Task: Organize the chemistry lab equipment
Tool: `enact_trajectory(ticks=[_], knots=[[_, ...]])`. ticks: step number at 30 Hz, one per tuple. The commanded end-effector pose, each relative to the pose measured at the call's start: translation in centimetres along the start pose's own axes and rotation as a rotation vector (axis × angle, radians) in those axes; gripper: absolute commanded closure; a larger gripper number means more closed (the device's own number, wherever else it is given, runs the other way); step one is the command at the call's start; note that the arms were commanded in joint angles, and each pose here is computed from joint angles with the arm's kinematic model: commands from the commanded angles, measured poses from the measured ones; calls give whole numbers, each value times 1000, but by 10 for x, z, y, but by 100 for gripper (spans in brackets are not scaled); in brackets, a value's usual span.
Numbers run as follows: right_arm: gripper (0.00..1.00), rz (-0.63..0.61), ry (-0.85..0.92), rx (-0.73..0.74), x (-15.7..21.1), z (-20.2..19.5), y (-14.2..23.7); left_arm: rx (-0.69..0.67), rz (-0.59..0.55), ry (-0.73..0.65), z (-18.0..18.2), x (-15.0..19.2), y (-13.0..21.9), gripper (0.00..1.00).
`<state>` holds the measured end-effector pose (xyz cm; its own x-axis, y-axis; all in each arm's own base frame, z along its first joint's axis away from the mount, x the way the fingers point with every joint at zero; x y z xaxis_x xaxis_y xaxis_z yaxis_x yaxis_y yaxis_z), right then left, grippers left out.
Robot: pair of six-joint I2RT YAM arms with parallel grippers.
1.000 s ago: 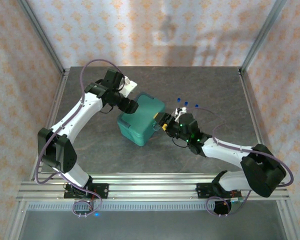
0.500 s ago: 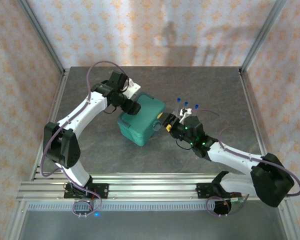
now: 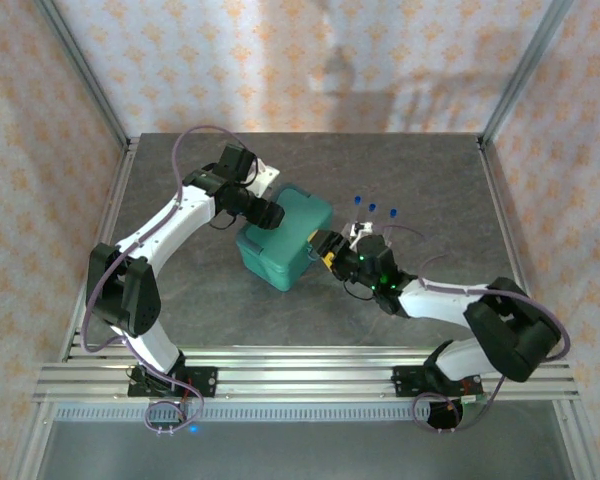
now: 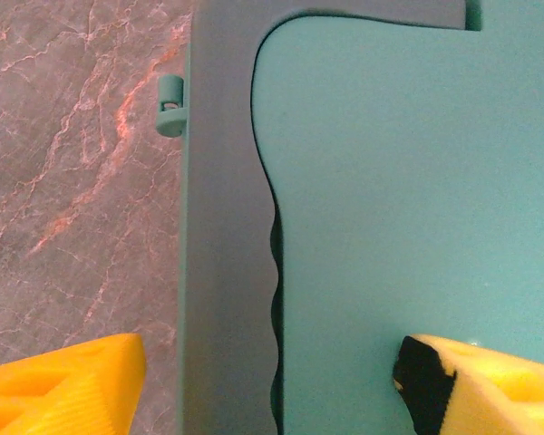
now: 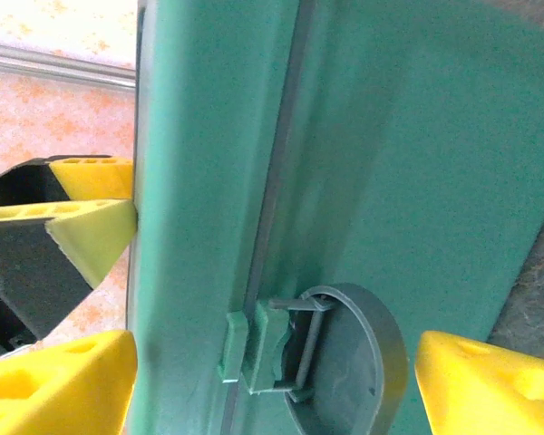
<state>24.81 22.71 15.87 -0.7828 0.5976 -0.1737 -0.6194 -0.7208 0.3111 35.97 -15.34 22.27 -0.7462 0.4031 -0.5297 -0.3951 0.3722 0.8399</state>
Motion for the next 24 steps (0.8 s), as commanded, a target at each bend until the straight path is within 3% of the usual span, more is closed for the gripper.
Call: enact_trajectory(ticks=[1, 11, 24], knots=[[20, 6, -8, -121, -2, 25, -5, -20, 106, 41, 3, 23, -30, 22], [20, 17, -7, -192, 1, 44, -3, -34, 114, 33, 3, 28, -29, 22], [19, -14, 39, -148, -1, 56, 25, -26, 109, 30, 2, 28, -27, 22]])
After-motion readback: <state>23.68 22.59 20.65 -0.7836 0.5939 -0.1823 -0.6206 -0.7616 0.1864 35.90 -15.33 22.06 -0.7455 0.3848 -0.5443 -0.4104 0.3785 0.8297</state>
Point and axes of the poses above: each hand's point on the last joint's axis, 136 mm out from that joint toward the fingers, its own y axis back along the fingers, its own z axis along the line the jaws close on, x = y × z, the point moved 7 cm from there along y, back along the fingers, and after that the axes turned 2 degrees about -y, right-handed, at the moved point
